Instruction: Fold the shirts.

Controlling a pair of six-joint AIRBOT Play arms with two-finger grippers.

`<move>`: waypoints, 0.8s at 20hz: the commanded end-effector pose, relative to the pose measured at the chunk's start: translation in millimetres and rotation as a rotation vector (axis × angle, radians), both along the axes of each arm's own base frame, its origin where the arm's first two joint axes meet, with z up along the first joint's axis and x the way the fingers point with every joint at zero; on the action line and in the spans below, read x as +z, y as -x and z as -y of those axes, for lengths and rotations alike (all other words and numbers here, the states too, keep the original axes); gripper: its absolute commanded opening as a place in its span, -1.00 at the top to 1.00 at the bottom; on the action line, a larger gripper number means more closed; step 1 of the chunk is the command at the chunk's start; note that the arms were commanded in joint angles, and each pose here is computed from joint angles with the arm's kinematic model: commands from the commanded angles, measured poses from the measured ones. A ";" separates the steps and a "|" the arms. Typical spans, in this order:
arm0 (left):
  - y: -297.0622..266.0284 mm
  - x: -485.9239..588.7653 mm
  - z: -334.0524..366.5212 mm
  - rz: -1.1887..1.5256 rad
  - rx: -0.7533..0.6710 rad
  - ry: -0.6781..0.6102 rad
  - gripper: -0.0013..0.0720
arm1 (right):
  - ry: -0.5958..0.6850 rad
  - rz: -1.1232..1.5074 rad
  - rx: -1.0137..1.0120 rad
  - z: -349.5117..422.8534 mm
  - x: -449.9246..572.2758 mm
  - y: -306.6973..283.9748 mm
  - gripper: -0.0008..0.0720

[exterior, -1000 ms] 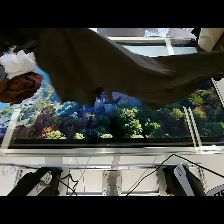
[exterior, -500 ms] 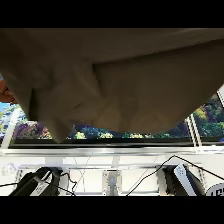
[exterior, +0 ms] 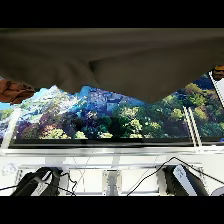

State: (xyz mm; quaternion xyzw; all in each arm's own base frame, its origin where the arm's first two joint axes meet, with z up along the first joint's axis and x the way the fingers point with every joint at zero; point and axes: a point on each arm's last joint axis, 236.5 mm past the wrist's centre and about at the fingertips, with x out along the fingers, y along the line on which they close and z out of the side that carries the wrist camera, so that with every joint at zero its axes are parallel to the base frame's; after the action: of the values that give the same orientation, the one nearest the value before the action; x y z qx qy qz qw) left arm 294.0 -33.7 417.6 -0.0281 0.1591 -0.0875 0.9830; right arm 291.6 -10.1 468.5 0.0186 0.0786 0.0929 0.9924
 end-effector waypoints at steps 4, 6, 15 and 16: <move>59.8 36.8 51.3 0.091 -0.201 0.015 0.95 | 0.232 -0.011 -0.119 -17.3 -1.7 59.3 0.92; 75.8 41.4 57.5 0.088 -0.228 -0.003 0.95 | 0.277 0.017 -0.181 -11.4 4.8 86.2 0.92; 24.4 -78.8 50.1 -0.412 -0.288 0.004 0.95 | 0.259 -0.265 -0.036 -19.8 -66.6 2.4 0.92; 9.7 -111.9 48.4 -0.526 -0.298 0.027 0.95 | 0.251 -0.337 -0.008 -20.8 -88.6 -22.8 0.92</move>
State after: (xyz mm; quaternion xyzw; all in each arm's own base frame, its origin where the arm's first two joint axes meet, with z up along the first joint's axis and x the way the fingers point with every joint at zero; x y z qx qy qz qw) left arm 264.9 -84.3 374.5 -0.0194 0.2854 -0.2095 0.9350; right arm 266.7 9.3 422.3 -0.0990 0.1821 0.0524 0.9769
